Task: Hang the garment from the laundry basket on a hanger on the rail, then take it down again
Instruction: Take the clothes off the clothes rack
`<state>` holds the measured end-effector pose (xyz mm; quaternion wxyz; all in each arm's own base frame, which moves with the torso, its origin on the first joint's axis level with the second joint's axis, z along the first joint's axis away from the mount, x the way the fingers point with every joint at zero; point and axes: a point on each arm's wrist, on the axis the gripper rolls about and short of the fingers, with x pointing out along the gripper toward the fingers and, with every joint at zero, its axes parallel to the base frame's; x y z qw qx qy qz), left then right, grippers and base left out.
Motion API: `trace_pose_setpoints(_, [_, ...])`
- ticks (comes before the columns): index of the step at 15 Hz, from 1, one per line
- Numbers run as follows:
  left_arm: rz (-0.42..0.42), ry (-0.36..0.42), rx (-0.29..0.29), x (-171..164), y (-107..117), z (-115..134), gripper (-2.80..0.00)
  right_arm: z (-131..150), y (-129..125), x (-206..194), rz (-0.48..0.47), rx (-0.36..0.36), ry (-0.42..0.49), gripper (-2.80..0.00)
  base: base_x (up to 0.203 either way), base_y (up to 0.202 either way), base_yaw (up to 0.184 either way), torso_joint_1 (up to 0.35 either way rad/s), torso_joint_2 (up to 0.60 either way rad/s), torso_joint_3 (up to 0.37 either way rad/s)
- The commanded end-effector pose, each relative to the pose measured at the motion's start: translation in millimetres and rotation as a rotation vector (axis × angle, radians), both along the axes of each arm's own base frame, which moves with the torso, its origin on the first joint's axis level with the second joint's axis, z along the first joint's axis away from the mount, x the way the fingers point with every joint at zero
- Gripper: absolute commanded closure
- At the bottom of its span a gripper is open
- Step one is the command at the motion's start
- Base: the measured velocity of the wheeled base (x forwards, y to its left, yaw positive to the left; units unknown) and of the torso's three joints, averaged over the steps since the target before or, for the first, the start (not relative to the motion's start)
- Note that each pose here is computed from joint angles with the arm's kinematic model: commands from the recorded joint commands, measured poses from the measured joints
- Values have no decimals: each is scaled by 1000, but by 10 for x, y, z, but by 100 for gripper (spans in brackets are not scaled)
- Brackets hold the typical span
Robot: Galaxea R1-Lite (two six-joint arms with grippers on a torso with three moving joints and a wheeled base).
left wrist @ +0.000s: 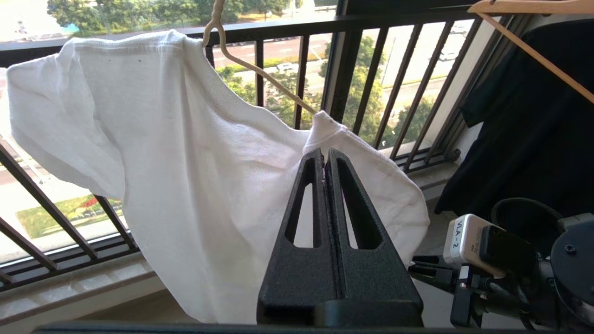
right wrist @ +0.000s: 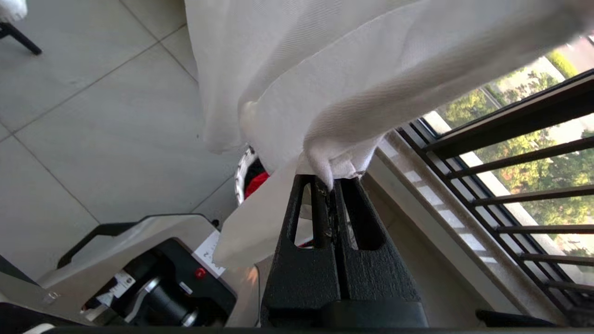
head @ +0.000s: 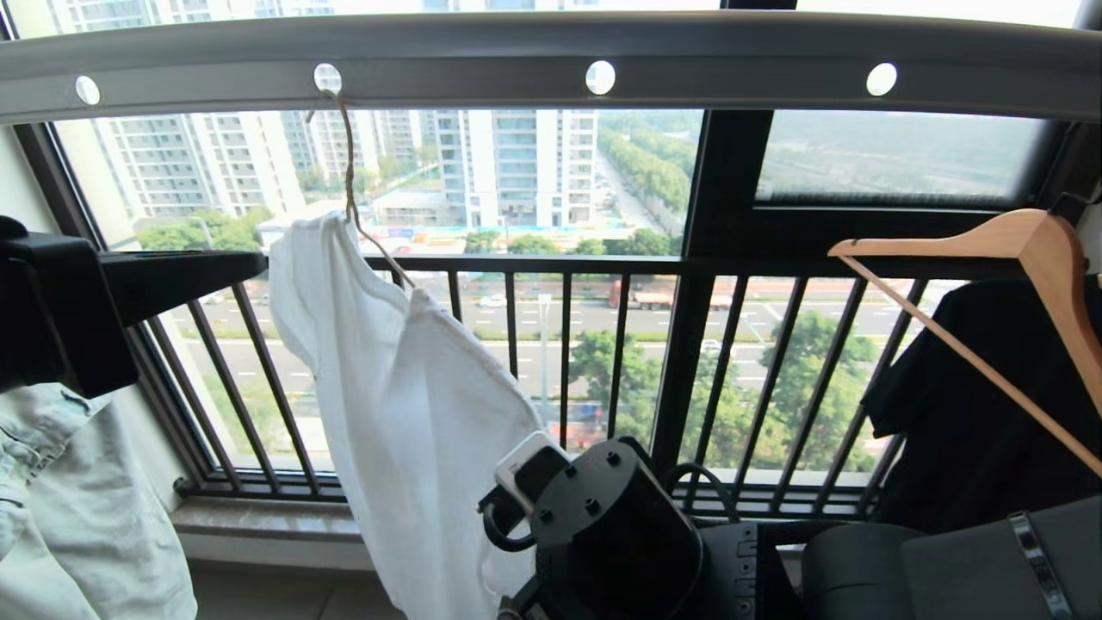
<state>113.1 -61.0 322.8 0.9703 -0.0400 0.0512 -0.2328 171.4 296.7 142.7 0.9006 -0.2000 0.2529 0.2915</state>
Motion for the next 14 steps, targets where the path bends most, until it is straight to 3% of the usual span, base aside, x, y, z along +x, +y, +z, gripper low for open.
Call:
trace_pose_setpoints(1, [1,1,-1,3,-1,-1,0,-36,-31,-15,-1,-48,22,0,0,0,0,0,0,0])
trace_pose_setpoints(6, [1,0,-2,4,-1,3,0,-100,-89,-43,2,-137,62,0,0,0,0,0,0,0])
trace_pose_setpoints(8, [3,1,-1,11,-3,4,0,-148,-143,-49,6,-209,90,0,0,0,0,0,0,0])
trace_pose_setpoints(10, [6,-2,-3,15,0,16,0,-144,-147,-48,6,-210,90,0,0,0,0,0,0,0])
trace_pose_setpoints(13, [6,1,-3,18,-2,15,0,-59,-123,-35,3,-155,60,0,0,0,0,0,0,0])
trace_pose_setpoints(14, [6,1,-3,18,-2,15,0,-38,-132,-39,3,-146,54,-280,0,0,0,0,0,0])
